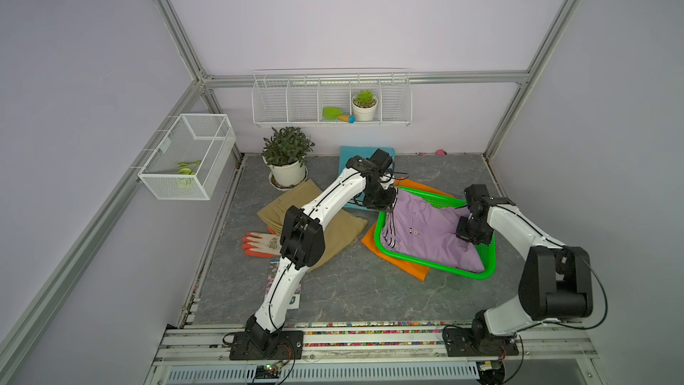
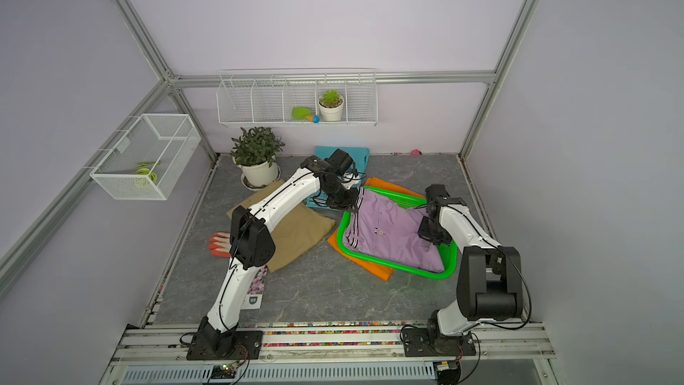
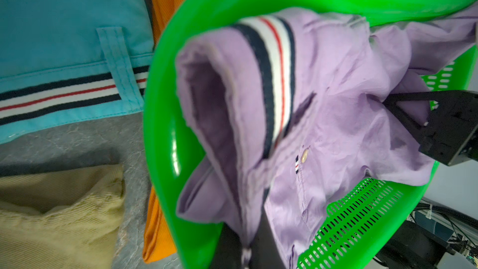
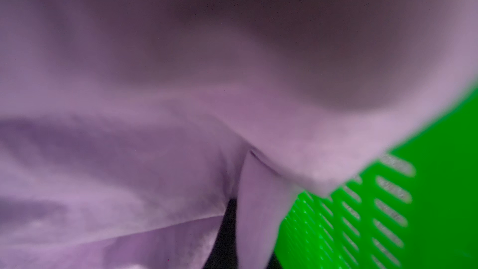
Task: Put the folded long pants in the basket
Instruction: Place the long pant in the basket, then pick up the basket from the center of the board, then place the basket at the center of the board, then move the long pant to the center of the board.
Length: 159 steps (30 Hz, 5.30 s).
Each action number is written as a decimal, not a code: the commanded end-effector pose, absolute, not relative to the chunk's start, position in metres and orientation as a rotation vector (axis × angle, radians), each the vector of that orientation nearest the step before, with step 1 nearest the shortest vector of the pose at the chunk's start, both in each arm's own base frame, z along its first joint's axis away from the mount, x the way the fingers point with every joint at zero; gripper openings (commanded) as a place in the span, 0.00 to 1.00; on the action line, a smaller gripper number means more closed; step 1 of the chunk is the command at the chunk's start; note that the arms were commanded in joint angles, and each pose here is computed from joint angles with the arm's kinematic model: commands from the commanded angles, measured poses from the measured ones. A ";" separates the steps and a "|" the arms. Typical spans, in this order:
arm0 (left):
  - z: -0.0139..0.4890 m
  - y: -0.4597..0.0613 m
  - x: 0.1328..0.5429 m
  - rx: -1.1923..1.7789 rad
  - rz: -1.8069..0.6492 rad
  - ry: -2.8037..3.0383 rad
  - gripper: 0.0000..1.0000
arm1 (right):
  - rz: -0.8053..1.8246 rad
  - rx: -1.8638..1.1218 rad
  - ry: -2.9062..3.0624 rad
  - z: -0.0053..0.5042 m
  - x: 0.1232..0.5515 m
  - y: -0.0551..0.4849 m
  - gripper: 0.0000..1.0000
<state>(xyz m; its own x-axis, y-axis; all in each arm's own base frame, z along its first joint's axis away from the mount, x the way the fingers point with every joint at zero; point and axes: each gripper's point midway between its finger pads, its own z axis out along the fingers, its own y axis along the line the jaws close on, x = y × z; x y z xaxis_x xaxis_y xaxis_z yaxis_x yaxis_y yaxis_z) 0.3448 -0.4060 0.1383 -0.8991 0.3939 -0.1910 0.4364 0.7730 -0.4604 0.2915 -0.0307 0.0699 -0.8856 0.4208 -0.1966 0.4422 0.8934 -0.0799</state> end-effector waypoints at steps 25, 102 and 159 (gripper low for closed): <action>0.208 -0.358 0.315 0.583 -0.768 2.728 0.66 | -0.242 0.643 2.694 0.136 0.327 -0.059 0.62; 0.213 -0.150 0.362 -0.117 -0.794 2.629 0.00 | 0.321 0.620 2.539 0.172 0.328 -0.006 0.67; 0.155 -0.298 0.191 0.147 -1.207 2.723 0.69 | 0.147 0.550 2.820 0.088 0.307 0.020 0.53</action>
<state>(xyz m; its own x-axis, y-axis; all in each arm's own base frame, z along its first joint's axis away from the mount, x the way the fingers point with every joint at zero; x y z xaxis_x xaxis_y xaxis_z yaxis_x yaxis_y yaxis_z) 0.1861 -0.2869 0.1619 -0.9807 0.0573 -0.1871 0.1754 0.6818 -0.7102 0.2859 0.0158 0.0885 -0.8690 0.4246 -0.2539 0.3982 0.9049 0.1502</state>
